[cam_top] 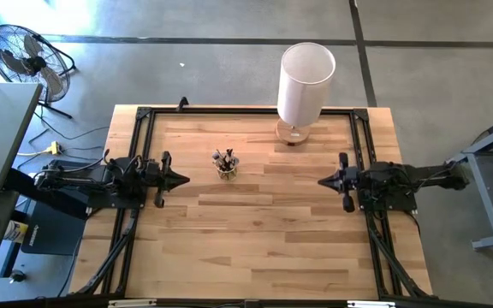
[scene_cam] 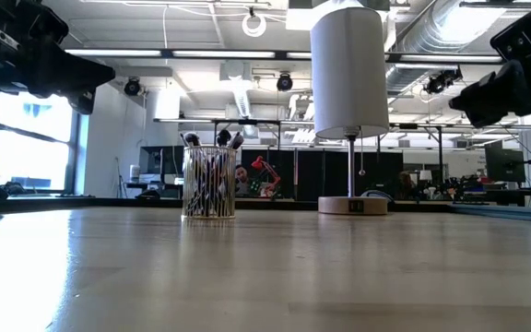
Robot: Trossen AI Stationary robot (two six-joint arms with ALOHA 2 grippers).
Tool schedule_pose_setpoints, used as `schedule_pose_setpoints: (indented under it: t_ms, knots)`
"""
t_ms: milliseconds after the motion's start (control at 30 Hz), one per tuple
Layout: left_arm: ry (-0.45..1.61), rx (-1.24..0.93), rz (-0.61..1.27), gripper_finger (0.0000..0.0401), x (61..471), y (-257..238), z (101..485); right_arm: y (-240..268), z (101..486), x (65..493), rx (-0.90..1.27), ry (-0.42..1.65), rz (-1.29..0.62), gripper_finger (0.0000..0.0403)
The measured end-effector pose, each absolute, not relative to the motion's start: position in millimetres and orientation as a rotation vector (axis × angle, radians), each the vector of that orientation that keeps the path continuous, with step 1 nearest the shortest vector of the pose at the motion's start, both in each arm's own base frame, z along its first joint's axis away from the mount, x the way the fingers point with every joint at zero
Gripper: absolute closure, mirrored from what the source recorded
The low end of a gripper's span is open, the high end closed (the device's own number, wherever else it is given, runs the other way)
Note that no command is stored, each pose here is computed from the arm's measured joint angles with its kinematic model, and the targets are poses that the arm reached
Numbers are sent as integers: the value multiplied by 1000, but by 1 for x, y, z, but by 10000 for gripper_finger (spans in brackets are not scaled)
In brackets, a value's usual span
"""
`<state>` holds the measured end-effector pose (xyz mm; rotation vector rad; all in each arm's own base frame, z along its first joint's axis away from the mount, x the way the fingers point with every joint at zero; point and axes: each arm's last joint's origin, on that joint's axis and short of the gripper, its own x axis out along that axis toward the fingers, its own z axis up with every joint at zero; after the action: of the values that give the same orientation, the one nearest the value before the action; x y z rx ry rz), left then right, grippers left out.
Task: Put items in baskets/containers
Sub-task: Return to Home Position
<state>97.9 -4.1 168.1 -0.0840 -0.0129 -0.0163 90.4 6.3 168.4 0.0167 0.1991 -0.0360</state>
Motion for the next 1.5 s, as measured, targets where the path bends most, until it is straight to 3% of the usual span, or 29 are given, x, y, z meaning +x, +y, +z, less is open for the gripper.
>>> schedule_pose_setpoints:
  t_ms: [1500]
  knots:
    - [-13, -84, -16, 400, 98, -4, 168, 5, 168, 91, -16, 210, -86, 402]
